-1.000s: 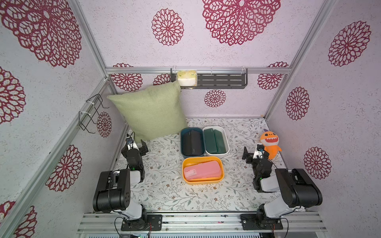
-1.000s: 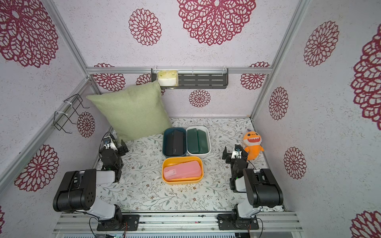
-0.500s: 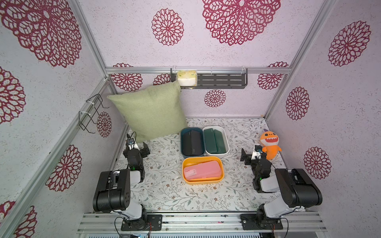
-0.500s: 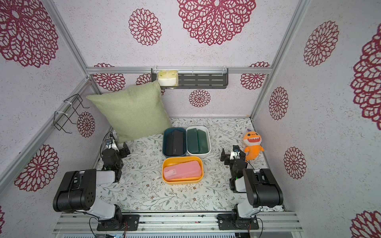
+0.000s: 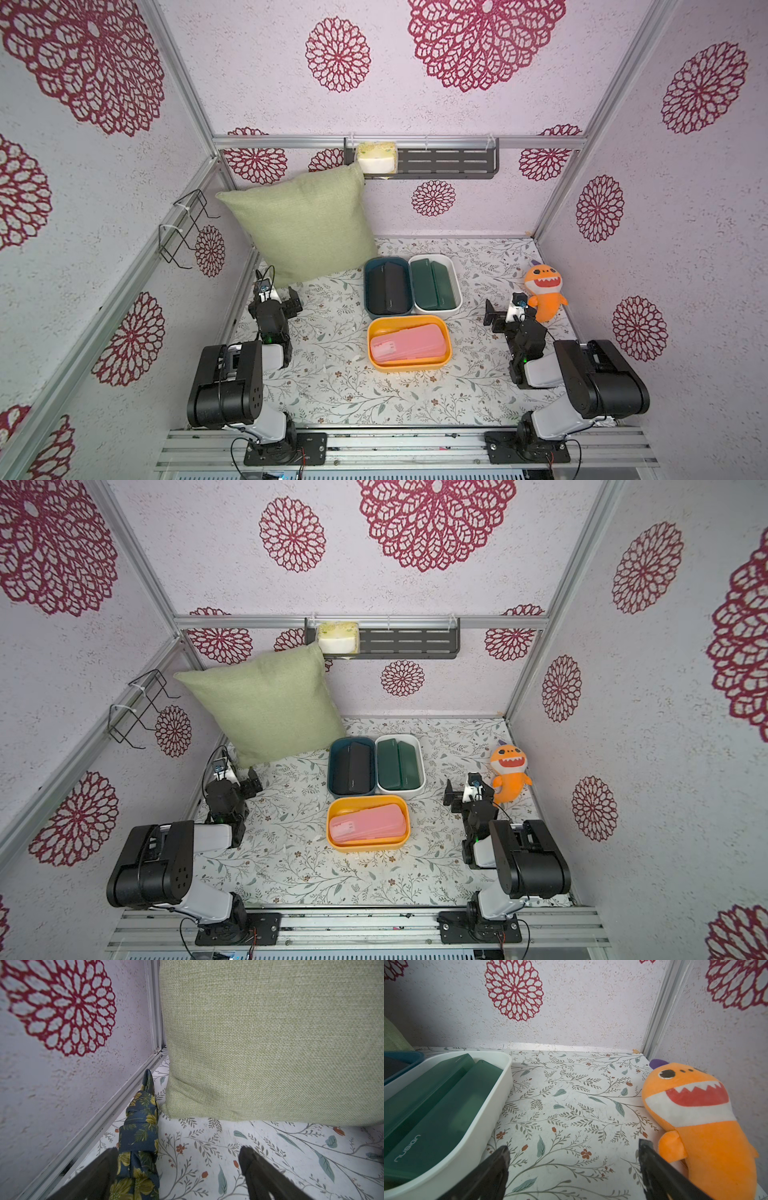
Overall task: Place the pencil cases by color into the storage box
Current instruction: Reset both arms
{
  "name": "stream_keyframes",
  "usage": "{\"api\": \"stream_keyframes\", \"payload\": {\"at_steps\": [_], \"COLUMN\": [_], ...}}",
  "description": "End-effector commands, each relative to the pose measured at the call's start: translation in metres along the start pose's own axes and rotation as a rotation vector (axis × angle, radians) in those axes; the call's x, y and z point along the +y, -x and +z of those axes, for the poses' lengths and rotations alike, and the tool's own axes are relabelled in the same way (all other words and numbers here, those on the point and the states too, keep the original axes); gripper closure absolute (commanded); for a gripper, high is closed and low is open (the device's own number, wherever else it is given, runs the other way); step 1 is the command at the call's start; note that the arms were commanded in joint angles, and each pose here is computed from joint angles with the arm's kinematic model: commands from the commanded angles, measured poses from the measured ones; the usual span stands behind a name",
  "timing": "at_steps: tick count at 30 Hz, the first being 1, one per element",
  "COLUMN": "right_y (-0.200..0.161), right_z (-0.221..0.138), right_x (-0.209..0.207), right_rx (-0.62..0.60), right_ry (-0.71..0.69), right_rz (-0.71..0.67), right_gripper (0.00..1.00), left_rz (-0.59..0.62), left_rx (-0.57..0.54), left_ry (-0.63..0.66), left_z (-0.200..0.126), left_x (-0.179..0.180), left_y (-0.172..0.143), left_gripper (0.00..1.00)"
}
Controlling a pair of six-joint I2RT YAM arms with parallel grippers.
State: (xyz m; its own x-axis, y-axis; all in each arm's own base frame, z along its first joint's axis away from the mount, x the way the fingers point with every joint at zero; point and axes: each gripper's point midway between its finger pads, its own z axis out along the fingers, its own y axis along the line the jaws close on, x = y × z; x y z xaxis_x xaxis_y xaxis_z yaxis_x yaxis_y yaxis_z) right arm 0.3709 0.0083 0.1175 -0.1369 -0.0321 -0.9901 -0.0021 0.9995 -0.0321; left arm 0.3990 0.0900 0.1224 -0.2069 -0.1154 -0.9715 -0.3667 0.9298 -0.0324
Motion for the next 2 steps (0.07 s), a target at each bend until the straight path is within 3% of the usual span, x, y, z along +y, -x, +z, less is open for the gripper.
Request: {"api": "stream_keyframes", "payload": {"at_steps": [1, 2], "right_y": [0.0137, 0.0144], "right_z": [-0.0011, -0.0011], "right_x": [0.0037, 0.0036], "right_rx": [-0.047, -0.048], "right_ry": [0.018, 0.017], "right_rz": [0.003, 0.002], "right_gripper": [0.01, 0.01], "left_rz": [0.003, 0.003], "left_rx": [0.009, 0.008], "left_ry": [-0.004, -0.005], "left_z": [-0.0005, -0.0005], "left_x": [-0.0012, -0.0015], "left_y": [-0.0020, -0.0021], "left_gripper": [0.03, 0.03]}}
